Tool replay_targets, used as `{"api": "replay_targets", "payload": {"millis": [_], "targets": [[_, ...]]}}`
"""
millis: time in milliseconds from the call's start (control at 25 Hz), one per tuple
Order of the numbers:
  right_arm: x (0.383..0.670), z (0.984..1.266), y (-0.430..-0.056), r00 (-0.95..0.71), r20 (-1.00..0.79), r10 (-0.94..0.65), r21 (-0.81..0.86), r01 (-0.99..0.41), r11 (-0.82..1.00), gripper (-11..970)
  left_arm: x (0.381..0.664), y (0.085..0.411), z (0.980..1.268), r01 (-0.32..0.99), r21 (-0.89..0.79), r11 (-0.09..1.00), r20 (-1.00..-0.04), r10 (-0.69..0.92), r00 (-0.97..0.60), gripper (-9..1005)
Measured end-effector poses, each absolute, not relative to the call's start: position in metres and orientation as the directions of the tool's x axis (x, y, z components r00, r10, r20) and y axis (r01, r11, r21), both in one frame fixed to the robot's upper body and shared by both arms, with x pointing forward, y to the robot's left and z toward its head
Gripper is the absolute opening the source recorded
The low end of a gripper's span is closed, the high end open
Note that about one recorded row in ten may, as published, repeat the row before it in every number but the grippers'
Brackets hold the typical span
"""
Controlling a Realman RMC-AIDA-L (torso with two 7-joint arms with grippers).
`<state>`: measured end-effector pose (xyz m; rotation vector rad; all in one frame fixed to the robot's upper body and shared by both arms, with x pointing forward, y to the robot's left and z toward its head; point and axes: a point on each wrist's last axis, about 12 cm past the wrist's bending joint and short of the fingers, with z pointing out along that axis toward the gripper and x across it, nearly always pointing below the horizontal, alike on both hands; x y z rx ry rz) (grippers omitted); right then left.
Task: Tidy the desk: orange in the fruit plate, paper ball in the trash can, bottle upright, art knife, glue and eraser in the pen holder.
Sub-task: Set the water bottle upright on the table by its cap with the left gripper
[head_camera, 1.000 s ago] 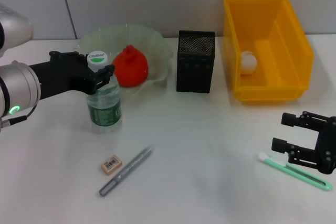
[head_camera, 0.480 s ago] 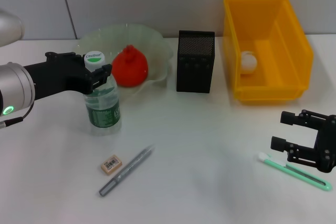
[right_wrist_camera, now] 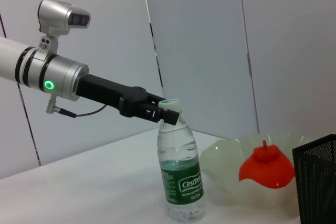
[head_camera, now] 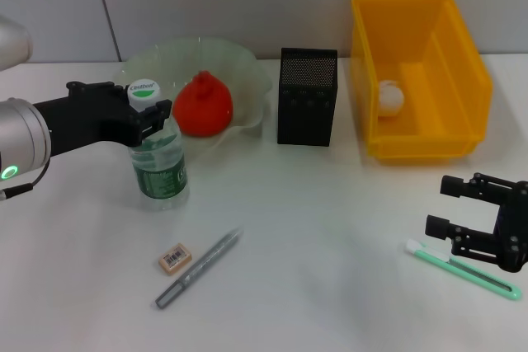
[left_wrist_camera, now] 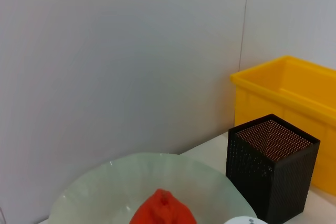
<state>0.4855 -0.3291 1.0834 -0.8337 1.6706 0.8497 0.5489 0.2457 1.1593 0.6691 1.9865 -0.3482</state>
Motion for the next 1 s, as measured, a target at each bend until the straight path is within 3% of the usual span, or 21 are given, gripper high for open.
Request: {"api": "replay_targets", "payload": {"millis": [1000], "targets": [[0.4852,1.0837,-0.3289,-0.221,-0.969,-0.114,0.135,-0.853,0.505,691,0.5485,0.2426,1.1589,0.613,0.035,0.789,-0.867,0.33,-0.374,452]]}}
